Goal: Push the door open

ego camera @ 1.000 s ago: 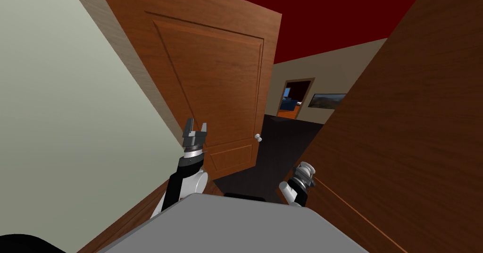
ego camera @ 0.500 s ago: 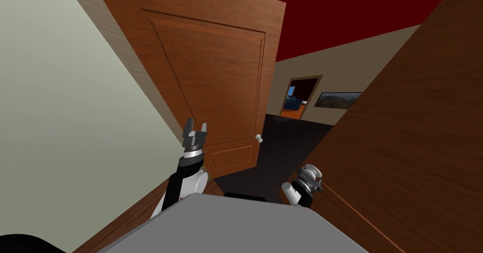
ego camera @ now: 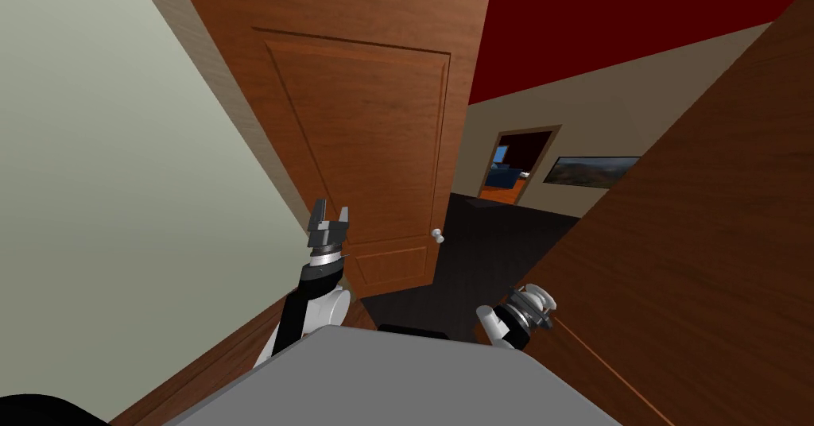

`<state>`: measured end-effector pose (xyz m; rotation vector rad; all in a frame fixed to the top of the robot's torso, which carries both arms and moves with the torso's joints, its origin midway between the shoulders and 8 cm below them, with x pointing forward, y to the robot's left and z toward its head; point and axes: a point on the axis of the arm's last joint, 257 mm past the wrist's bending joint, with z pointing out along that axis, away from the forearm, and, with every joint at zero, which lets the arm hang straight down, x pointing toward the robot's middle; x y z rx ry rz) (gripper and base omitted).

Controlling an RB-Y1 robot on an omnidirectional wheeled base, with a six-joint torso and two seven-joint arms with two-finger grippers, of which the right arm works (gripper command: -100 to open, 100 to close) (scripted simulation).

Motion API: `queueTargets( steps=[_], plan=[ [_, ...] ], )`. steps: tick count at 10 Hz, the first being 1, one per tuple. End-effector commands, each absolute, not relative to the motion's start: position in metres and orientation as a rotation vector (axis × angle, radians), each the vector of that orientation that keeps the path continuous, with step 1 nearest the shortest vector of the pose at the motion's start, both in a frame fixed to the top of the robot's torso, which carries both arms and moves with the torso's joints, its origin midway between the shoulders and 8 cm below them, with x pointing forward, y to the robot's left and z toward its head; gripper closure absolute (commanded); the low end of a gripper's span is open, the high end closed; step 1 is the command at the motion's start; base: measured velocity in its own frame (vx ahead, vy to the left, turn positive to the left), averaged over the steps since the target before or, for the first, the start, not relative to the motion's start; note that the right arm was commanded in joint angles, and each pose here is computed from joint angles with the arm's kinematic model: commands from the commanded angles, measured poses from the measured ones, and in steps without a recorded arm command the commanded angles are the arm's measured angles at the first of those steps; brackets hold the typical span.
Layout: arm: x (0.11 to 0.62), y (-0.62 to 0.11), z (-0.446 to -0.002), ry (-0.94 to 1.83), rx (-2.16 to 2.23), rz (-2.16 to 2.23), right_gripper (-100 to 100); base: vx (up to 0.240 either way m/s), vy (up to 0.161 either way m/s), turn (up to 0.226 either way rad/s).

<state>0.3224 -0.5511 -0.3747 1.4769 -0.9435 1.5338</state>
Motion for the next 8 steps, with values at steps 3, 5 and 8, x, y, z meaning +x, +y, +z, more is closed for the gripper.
queueTargets(
  steps=[3,5,8],
  plan=[
    [0.295,-0.575,-0.370,-0.995,1.387,1.468,100,0.045,-0.087,0.100],
    [0.288,-0.576,-0.372,-1.017,1.370,1.445,100,0.029,-0.058,0.073],
    [0.270,-0.575,-0.380,-1.078,1.335,1.380,100,0.045,-0.080,0.130]
  ],
)
